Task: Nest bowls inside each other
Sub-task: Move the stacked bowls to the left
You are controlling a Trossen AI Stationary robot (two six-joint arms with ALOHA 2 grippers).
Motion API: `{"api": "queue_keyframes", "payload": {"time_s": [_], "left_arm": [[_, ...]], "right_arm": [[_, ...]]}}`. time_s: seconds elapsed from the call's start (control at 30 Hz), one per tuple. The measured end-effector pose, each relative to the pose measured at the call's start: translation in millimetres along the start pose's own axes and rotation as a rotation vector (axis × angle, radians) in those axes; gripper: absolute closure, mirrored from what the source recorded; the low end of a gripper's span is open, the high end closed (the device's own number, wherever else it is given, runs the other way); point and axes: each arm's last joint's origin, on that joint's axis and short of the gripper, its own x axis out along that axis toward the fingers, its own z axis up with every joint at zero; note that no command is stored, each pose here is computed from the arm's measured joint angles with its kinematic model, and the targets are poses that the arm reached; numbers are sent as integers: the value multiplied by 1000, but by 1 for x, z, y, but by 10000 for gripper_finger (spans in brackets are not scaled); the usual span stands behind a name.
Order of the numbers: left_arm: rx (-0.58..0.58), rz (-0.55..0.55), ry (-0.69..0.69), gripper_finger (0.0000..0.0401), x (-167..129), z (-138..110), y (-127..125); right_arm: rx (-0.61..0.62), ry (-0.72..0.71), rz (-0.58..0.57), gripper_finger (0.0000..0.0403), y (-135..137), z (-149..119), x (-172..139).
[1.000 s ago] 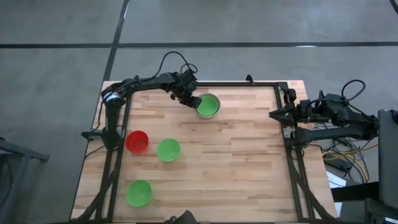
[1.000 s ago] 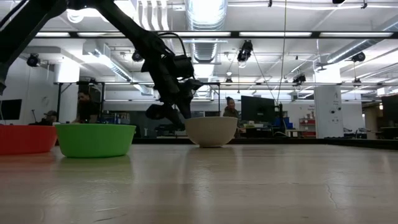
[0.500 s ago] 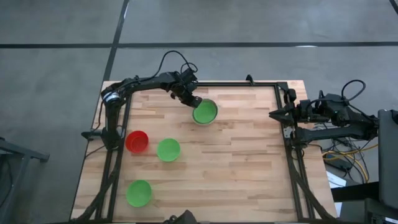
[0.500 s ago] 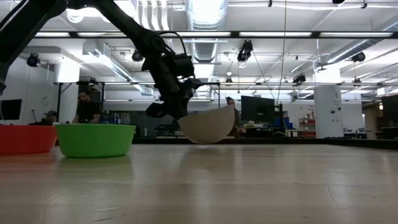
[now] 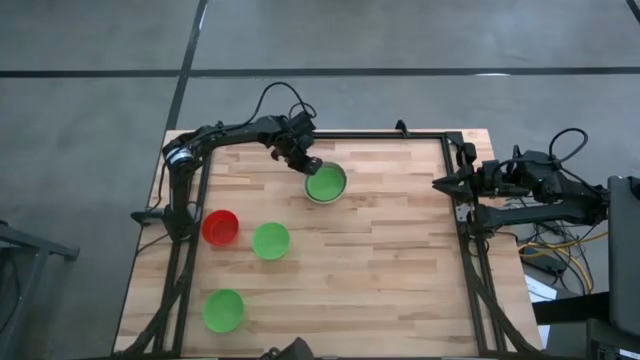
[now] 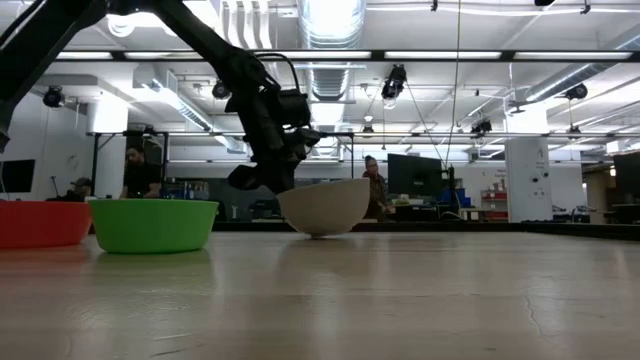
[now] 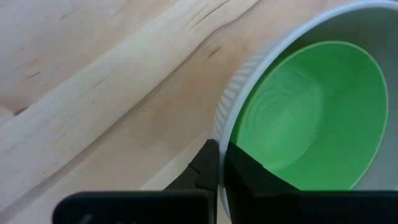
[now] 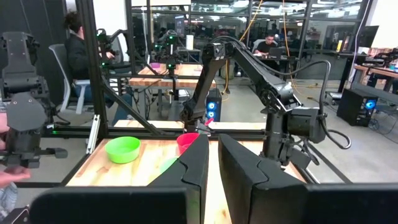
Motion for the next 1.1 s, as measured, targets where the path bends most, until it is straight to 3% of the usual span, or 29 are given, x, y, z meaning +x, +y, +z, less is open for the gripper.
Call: {"api": "queue_keyframes", "payload": {"time_s": [0.9, 1.1], "left_arm": [[74, 56, -48, 391, -28, -3, 0], [136, 46, -120, 391, -38, -2, -7]], "right_arm": [[0, 0, 0, 369, 0, 0, 0], [0, 0, 0, 369, 0, 0, 0]]}}
